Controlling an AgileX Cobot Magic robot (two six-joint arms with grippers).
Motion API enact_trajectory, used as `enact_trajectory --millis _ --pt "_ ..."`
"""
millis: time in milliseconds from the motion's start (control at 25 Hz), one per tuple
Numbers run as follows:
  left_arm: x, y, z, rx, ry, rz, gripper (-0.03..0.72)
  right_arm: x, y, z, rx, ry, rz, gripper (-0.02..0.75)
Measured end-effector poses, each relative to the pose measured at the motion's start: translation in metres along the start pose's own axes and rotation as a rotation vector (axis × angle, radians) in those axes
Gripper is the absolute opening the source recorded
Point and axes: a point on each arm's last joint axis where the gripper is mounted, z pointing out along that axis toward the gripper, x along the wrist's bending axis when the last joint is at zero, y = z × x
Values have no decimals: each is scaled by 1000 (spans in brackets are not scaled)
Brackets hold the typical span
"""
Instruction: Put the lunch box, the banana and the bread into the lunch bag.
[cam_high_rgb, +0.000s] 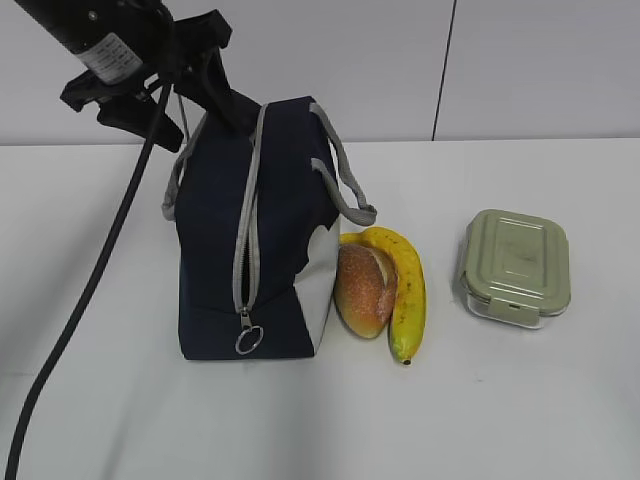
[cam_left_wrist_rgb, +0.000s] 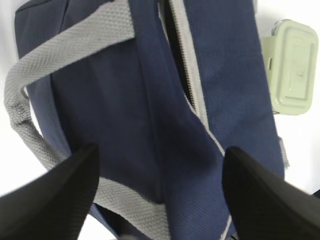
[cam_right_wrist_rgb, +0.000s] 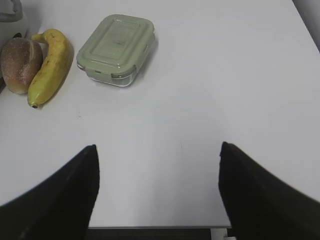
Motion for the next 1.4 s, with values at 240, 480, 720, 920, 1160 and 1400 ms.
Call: enact_trajectory --millis 240,480,720,920,1160,1400 --pt "4 1 10 21 7 -11 375 0 0 0 0 0 0 569" --pt "5 1 11 24 10 -12 34 0 0 0 0 0 0 569" --pt "5 1 12 23 12 -11 5 0 0 0 0 0 0 569" --pt "5 1 12 25 12 -11 4 0 0 0 0 0 0 569" --pt "4 1 12 33 4 -15 3 0 0 0 0 0 0 569" --pt "4 1 12 34 3 -16 4 0 0 0 0 0 0 569"
